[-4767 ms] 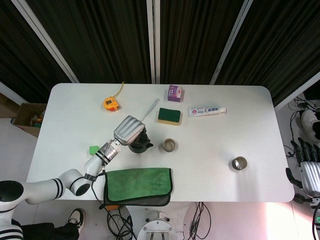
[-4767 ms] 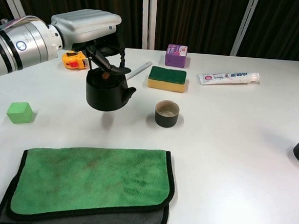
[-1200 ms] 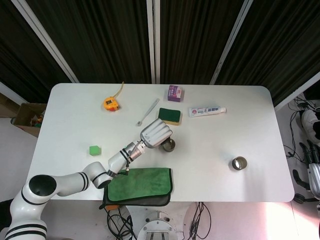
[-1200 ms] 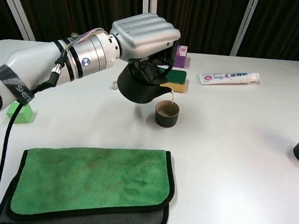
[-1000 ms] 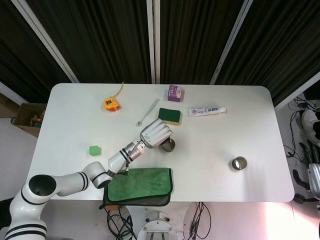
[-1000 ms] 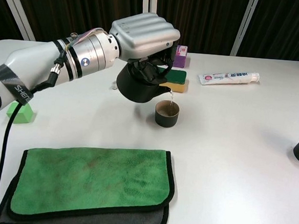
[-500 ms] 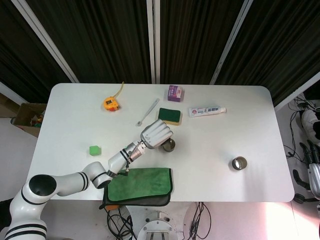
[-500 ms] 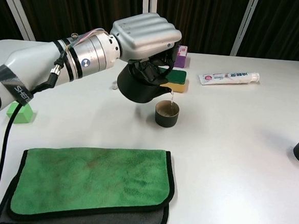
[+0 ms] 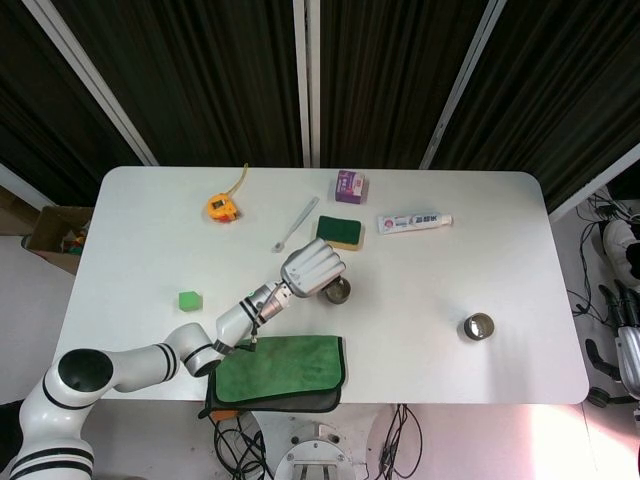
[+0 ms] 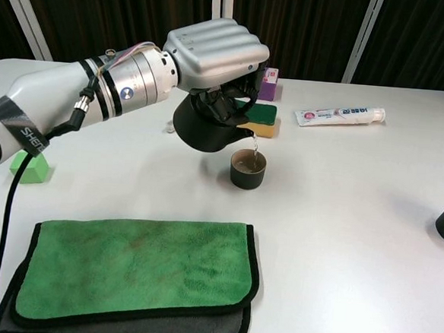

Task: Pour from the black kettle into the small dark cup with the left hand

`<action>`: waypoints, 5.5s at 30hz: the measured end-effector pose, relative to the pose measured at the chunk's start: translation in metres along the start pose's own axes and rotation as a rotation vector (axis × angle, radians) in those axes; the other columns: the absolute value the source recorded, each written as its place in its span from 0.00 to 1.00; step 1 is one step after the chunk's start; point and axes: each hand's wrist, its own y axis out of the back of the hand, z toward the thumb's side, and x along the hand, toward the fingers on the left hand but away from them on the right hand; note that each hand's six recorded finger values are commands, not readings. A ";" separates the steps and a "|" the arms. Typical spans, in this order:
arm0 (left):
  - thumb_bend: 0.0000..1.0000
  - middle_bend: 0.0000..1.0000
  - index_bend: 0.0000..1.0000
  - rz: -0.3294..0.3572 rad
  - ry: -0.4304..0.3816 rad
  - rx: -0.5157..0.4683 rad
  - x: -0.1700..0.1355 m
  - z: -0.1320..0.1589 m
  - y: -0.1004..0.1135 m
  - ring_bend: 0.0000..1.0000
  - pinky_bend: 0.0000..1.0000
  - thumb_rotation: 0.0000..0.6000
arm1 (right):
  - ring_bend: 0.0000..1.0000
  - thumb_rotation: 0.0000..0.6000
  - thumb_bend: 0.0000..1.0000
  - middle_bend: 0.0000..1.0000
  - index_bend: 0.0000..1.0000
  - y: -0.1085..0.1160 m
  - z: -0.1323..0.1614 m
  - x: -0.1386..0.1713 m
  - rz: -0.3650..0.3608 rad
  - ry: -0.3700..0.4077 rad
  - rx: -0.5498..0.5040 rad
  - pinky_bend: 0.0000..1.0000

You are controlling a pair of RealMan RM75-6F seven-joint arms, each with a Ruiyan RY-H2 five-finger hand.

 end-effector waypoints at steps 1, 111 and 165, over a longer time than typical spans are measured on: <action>0.26 1.00 1.00 0.000 -0.001 0.002 0.000 0.000 0.000 0.99 0.85 1.00 | 0.00 1.00 0.36 0.00 0.00 0.000 0.000 0.000 0.001 -0.001 0.000 0.00; 0.26 1.00 1.00 0.072 0.236 -0.328 -0.057 -0.066 -0.008 0.99 0.85 1.00 | 0.00 1.00 0.36 0.00 0.00 0.009 0.019 -0.008 -0.022 0.039 0.007 0.00; 0.26 1.00 1.00 0.050 0.385 -0.406 -0.136 -0.116 -0.075 0.98 0.85 1.00 | 0.00 1.00 0.36 0.00 0.00 0.005 0.029 -0.006 0.000 0.053 0.028 0.00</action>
